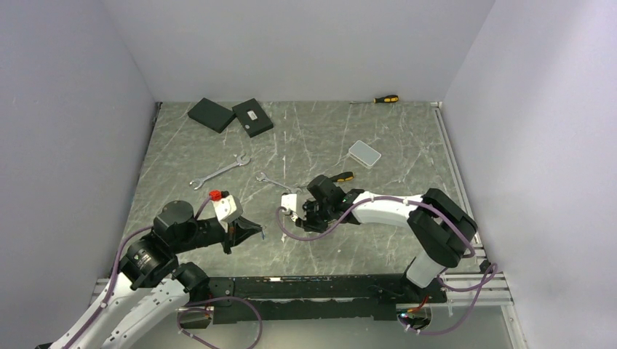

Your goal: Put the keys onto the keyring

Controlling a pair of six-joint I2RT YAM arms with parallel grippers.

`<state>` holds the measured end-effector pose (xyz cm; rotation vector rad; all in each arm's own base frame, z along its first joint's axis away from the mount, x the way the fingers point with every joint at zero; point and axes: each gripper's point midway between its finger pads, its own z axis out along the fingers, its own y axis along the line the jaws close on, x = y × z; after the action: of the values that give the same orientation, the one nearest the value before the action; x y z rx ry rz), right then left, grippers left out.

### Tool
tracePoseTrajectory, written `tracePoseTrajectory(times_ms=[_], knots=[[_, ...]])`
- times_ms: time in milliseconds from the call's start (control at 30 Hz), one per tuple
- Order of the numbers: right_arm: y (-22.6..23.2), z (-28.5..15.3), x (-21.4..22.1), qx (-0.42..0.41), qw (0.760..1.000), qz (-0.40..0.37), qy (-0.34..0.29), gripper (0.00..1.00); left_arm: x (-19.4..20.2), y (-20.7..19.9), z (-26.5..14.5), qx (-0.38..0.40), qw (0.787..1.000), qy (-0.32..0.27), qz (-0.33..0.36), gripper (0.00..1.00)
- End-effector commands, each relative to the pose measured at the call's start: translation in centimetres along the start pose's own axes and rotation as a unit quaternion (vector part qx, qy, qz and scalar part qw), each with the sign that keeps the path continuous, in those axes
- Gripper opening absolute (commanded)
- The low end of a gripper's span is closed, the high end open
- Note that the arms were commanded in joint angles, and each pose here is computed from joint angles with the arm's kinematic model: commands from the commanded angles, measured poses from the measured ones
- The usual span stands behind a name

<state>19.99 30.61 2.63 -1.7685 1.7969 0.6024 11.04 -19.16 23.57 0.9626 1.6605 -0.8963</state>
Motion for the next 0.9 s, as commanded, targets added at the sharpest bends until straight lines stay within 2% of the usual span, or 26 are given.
tracePoseTrajectory(times_ms=[0,200,533,867], knots=[[-0.3,0.5,-0.4,0.002,1.000,-0.001,-0.013,0.29,-0.2,0.0,0.0,-0.001,1.000,-0.008,0.000,0.00],[-0.8,0.8,-0.3,0.011,1.000,0.001,-0.012,0.25,-0.2,0.0,0.0,-0.003,1.000,-0.008,0.000,0.00],[-1.2,0.5,-0.8,0.010,1.000,0.002,-0.005,0.05,-0.3,0.1,0.0,-0.003,1.000,-0.009,0.001,0.00],[-1.8,-2.4,-4.3,0.035,0.998,0.003,-0.051,0.04,-0.2,0.0,0.0,-0.002,1.000,-0.009,0.003,0.00]])
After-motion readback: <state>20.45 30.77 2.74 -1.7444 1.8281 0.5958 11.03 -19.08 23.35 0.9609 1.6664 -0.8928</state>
